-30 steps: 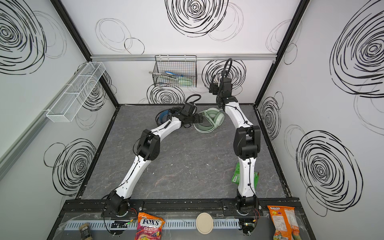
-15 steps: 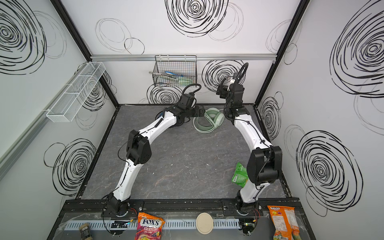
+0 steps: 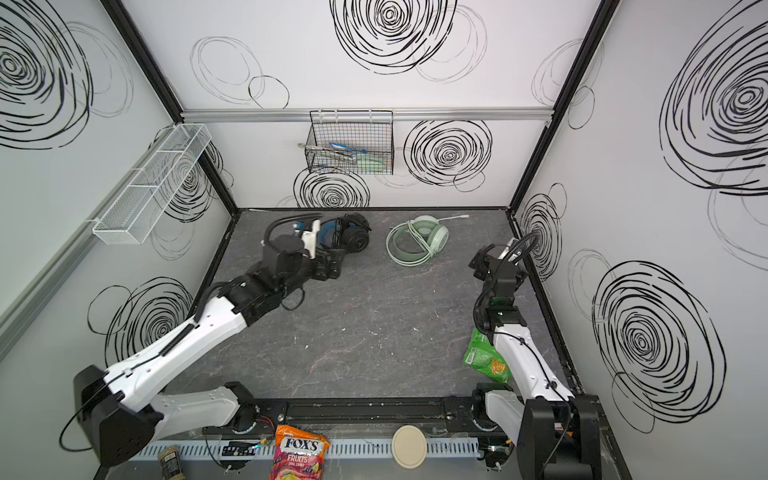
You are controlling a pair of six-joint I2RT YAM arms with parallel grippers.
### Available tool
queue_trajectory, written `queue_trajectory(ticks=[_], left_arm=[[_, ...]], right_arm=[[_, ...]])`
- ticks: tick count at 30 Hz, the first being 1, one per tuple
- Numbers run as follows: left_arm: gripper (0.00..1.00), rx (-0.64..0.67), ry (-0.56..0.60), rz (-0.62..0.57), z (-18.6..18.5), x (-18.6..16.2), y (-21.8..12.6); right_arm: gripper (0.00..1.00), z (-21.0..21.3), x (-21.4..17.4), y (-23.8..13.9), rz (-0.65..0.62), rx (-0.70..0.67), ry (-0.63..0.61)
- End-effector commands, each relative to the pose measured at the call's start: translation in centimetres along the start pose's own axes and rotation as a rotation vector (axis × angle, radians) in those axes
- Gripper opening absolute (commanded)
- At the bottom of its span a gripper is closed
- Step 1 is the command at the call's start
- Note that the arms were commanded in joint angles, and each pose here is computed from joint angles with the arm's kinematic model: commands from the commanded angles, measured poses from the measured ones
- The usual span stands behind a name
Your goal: Wrap the headphones
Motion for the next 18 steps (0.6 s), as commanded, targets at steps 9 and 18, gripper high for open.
queue_trajectory(ticks=[9,18], left_arm=[[0.96,0.521,-0.008,-0.480,13.8,-8.6,-1.8],[0.96,0.460,0.169,-0.476,13.7,-9.3,2.8]], right_arm=[[0.97,3.0,-7.8,2.5,0.160,0.293,-0.211],[0.97,3.2,-7.3,3.5,0.141,0.320,-0.248]])
Point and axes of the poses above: each gripper's point midway between its finger pads, its own y axis out along the fingers, its own z axis along the line the jaws close on, x = y × z, the point moved 5 cm from there along -y, back along the fingers, and after that the axes turned 4 degrees about y, right-handed, at the moved point
